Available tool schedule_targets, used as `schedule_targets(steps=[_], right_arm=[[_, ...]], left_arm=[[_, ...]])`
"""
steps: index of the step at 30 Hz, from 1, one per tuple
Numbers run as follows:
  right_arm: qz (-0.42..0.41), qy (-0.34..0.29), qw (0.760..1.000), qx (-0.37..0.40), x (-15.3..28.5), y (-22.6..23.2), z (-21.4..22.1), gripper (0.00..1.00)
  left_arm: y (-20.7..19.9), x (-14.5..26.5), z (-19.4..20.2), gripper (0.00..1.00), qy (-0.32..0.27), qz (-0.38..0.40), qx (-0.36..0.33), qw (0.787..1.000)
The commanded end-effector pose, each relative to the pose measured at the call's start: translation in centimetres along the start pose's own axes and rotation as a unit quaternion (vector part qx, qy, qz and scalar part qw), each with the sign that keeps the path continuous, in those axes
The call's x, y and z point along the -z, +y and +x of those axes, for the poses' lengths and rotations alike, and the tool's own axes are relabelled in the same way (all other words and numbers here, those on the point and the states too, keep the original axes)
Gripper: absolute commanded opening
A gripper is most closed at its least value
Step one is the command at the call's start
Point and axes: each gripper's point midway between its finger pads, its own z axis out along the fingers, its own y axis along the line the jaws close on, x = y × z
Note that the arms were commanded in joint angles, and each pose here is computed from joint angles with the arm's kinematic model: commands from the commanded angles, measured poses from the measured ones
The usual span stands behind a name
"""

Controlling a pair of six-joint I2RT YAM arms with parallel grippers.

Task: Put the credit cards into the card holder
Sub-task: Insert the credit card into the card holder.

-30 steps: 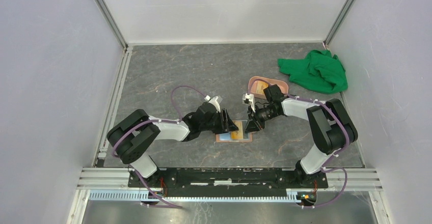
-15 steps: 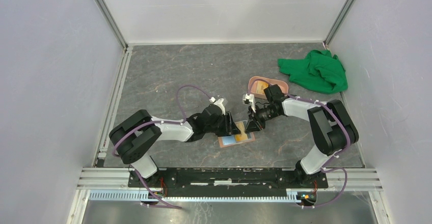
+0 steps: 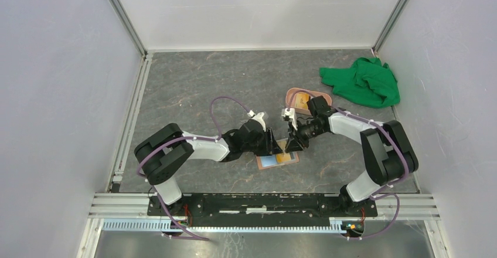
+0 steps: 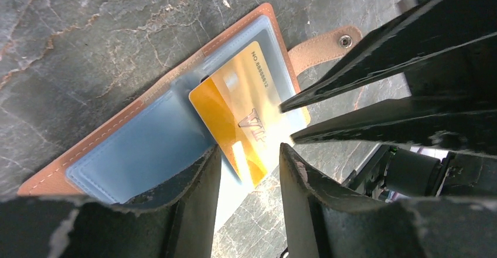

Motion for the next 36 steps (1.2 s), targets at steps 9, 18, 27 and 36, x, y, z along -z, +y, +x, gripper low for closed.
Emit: schedule_targets(steps=[9,18,27,36], right_arm=[[0.108,-0.023,0.993,0.051,4.1,-2.8,-1.3,0.28],[0.127,0.001,0.992,0.025,3.8,-4.1,0.0,0.23],[0.129,0.009,0.991,0.016,3.5,-4.3,0.6,0.17],[0.136,0.025,0.990,0.008,3.2,-4.7,1.3,0.16]], left_arm=[[-1.6,1.3,-2.4,0.49,-0.068,0.031,-0.005,0.997],[-0.5,3.3,-3.1,0.43,-0.099,0.005,-0.011,0.995],[1.3,2.0,-2.3,0.02,-0.066,-0.069,-0.010,0.995],[1.6,0.7,-1.5,0.02,-0.042,-0.090,-0.018,0.995]])
